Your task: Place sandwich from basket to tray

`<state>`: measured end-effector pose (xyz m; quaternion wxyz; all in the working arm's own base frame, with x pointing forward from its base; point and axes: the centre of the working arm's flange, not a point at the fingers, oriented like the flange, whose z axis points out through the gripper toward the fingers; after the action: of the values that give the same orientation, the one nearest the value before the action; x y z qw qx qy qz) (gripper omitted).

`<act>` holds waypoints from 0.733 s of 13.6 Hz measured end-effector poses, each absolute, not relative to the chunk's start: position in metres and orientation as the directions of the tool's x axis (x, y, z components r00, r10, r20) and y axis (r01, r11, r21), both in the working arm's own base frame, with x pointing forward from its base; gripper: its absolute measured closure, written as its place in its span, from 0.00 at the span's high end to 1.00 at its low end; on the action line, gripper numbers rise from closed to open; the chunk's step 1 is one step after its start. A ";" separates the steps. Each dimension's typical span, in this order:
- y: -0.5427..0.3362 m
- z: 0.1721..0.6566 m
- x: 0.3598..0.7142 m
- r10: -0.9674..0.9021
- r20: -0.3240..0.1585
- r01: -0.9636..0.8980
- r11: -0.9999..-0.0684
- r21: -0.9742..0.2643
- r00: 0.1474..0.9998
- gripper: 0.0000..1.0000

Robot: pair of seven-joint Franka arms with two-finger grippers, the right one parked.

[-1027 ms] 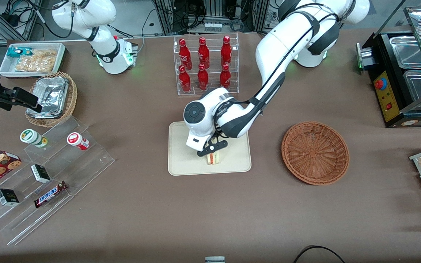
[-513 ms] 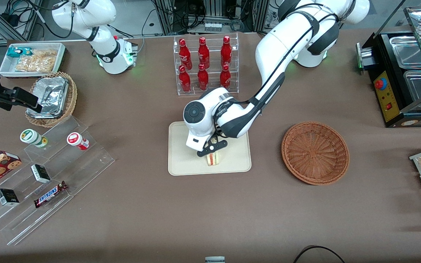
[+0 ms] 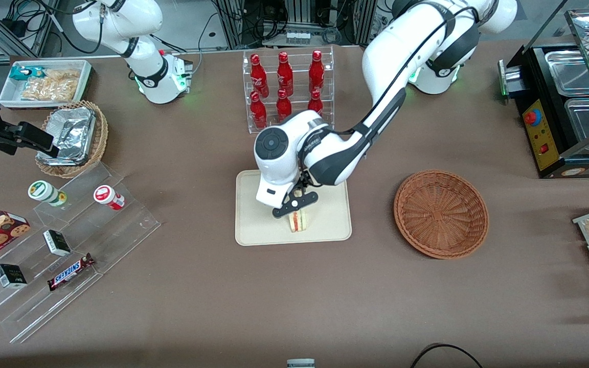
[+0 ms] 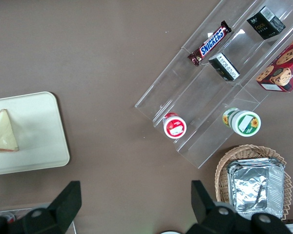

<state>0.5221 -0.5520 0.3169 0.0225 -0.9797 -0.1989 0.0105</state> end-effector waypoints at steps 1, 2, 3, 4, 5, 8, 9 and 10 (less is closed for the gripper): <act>-0.549 0.330 0.522 0.390 -0.005 0.389 -0.920 -0.054 0.921 1.00; -0.546 0.341 0.522 0.393 0.004 0.393 -0.918 -0.060 0.919 1.00; -0.540 0.349 0.526 0.406 0.018 0.406 -0.911 -0.067 0.914 1.00; -0.529 0.352 0.534 0.425 0.032 0.426 -0.901 -0.080 0.905 1.00; -0.516 0.355 0.543 0.441 0.036 0.443 -0.891 -0.104 0.897 1.00; -0.475 0.363 0.562 0.422 0.014 0.419 -0.893 -0.164 0.906 1.00; -0.459 0.365 0.568 0.405 0.008 0.400 -0.899 -0.177 0.914 1.00; -0.446 0.368 0.570 0.388 0.002 0.382 -0.905 -0.190 0.921 1.00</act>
<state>0.5698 -0.4461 0.3676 0.0937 -0.9757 -0.1973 0.0178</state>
